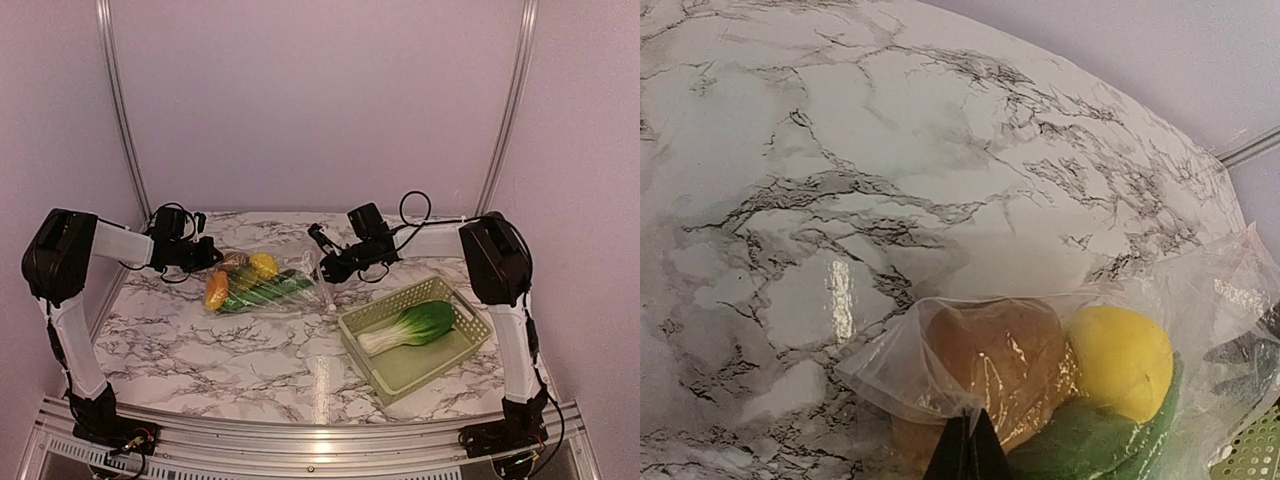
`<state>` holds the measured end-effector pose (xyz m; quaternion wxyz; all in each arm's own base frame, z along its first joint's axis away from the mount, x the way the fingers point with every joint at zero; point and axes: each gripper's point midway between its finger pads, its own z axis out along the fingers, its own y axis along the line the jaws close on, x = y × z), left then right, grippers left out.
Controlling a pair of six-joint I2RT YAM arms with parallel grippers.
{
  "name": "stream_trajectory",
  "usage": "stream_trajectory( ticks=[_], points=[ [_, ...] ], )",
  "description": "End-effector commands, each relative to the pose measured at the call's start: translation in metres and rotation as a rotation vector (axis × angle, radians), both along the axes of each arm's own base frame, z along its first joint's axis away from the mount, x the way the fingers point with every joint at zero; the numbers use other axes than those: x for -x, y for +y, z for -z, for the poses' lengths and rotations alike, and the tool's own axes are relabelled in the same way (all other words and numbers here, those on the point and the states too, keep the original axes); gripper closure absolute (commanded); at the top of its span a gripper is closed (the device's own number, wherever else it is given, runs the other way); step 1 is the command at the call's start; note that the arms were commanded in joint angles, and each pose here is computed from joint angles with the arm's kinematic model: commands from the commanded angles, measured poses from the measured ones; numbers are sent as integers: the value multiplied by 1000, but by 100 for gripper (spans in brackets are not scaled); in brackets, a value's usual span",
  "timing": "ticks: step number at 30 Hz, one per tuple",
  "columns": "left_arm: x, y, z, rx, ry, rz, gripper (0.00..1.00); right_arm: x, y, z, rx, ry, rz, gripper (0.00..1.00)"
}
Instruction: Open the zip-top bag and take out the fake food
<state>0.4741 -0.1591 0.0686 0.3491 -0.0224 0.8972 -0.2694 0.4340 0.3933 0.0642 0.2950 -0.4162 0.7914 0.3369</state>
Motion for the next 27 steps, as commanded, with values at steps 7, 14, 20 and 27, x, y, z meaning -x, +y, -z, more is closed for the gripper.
stream_trajectory(
  ticks=[7,14,20,27],
  points=[
    [-1,-6,2,10,30,92,100,62,35,-7,48,-118,-206,51],
    [0,-17,1,27,38,177,100,58,45,9,120,-178,-225,37],
    [-2,-16,5,11,45,185,100,54,46,28,169,-177,-255,35],
    [-5,-12,6,3,46,170,100,59,42,50,216,-124,-291,44]
  ],
)
